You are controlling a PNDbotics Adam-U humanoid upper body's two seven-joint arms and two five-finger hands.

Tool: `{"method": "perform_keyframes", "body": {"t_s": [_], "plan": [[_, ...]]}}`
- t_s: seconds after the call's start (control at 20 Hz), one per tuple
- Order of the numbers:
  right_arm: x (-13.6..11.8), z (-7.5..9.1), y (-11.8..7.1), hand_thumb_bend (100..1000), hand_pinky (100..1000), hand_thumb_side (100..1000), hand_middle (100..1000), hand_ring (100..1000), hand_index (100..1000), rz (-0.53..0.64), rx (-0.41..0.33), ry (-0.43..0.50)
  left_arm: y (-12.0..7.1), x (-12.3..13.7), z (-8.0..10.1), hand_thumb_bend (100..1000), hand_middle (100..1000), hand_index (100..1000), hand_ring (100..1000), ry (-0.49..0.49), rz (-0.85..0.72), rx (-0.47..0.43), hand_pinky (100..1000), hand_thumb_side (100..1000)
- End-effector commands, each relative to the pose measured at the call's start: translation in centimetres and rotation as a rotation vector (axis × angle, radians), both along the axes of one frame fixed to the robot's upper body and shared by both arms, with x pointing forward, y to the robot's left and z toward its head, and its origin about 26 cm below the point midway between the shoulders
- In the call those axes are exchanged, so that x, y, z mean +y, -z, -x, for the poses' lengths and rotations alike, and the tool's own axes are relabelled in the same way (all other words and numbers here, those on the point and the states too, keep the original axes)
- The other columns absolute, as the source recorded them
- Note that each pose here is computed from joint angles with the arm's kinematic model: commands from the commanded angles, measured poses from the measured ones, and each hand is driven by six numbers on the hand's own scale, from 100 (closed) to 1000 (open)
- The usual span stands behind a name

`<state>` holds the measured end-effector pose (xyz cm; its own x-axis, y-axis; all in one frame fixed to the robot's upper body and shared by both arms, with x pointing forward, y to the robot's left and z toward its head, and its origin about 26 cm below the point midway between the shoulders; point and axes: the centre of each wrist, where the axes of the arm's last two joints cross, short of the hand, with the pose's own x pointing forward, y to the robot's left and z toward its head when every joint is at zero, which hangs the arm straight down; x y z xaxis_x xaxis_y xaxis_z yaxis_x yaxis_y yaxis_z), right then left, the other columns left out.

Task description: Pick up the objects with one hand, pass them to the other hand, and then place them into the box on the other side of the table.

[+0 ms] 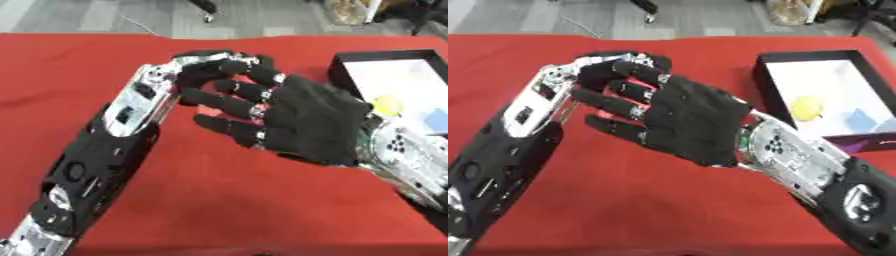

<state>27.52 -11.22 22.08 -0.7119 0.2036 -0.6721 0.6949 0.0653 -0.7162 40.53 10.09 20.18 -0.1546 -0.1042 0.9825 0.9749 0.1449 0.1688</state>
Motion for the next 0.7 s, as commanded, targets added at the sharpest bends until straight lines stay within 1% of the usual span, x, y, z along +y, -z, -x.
{"method": "perform_keyframes", "body": {"t_s": [0.05,0.5,0.7], "plan": [[-0.85,-0.52,-0.78,382,890,100,1000,797,924,0.012,-0.022,0.019,-1.65,0.83,-0.37,100,292,487,407,0.051,-0.042,0.024,578,578],[-0.94,-0.57,-0.94,393,905,100,1000,813,929,0.028,-0.024,0.002,-1.63,1.49,-0.80,100,289,485,407,0.028,-0.044,0.011,576,573],[-0.99,-0.60,-1.03,344,924,100,1000,828,931,0.059,-0.036,0.014,-1.77,1.11,-0.60,100,290,485,407,0.044,-0.038,0.012,575,577]]}}
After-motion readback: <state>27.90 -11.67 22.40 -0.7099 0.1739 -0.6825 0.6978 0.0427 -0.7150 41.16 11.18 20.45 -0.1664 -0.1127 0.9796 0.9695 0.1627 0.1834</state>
